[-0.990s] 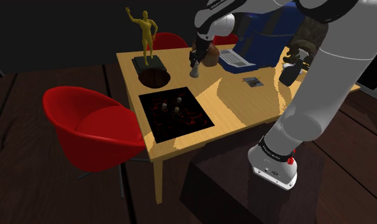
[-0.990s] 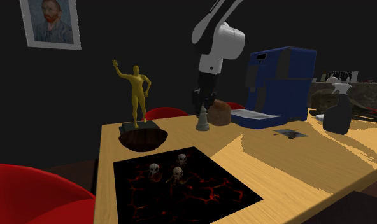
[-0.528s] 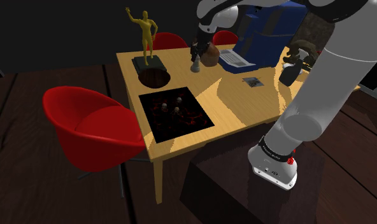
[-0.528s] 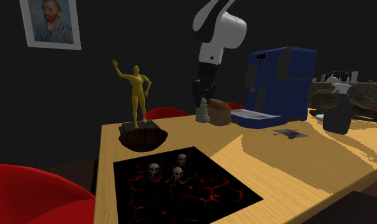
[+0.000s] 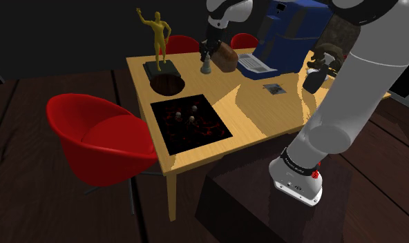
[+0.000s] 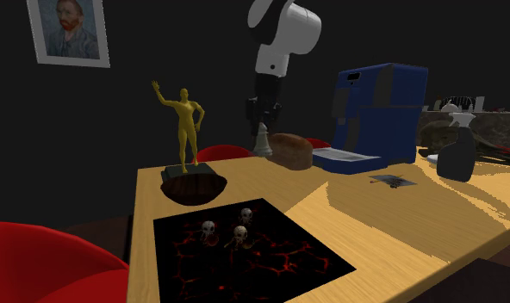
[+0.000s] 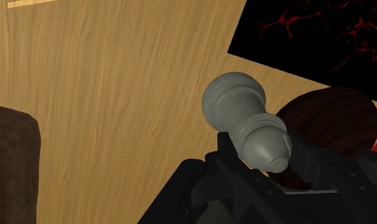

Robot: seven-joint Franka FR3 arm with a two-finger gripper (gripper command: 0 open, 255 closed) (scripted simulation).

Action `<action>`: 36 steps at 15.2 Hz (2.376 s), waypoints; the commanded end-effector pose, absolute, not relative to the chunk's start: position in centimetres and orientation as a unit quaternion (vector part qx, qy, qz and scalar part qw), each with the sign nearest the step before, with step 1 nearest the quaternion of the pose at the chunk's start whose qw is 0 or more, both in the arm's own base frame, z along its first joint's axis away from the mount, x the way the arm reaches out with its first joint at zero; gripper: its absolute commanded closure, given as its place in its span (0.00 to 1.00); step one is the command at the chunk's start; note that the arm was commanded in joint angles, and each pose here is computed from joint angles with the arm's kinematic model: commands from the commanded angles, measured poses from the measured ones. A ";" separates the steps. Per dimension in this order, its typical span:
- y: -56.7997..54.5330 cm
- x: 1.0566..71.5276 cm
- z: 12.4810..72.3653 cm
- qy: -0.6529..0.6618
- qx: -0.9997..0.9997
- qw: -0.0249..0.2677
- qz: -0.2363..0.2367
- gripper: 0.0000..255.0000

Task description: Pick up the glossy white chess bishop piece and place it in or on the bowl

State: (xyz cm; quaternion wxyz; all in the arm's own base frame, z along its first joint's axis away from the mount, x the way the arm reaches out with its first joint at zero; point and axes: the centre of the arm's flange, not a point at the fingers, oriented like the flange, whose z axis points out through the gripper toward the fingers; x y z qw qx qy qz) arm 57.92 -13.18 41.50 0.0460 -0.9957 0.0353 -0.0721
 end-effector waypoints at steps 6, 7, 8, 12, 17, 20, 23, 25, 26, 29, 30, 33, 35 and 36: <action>-6.0 63.6 42.4 0.036 -0.996 0.046 -0.072 1.00; -5.0 64.4 42.5 0.036 -0.996 0.046 -0.072 1.00; -4.0 65.3 42.7 0.036 -0.996 0.046 -0.072 1.00; 0.1 68.6 43.2 0.036 -0.996 0.046 -0.072 1.00; 2.5 70.4 42.4 0.036 -0.996 0.046 -0.072 1.00; 2.5 70.4 40.8 0.036 -0.996 0.046 -0.072 1.00; 2.5 70.4 39.2 0.036 -0.996 0.046 -0.072 1.00; 2.5 70.4 38.2 0.036 -0.996 0.046 -0.072 1.00; 2.5 70.4 37.6 0.036 -0.996 0.046 -0.072 1.00; 2.5 70.4 36.1 0.036 -0.996 0.046 -0.072 1.00; 2.5 70.4 35.5 0.036 -0.996 0.046 -0.072 1.00; 2.5 70.4 34.2 0.036 -0.996 0.046 -0.072 1.00; 2.5 70.4 34.2 0.036 -0.996 0.046 -0.072 1.00; 2.5 70.4 34.2 0.036 -0.996 0.046 -0.072 1.00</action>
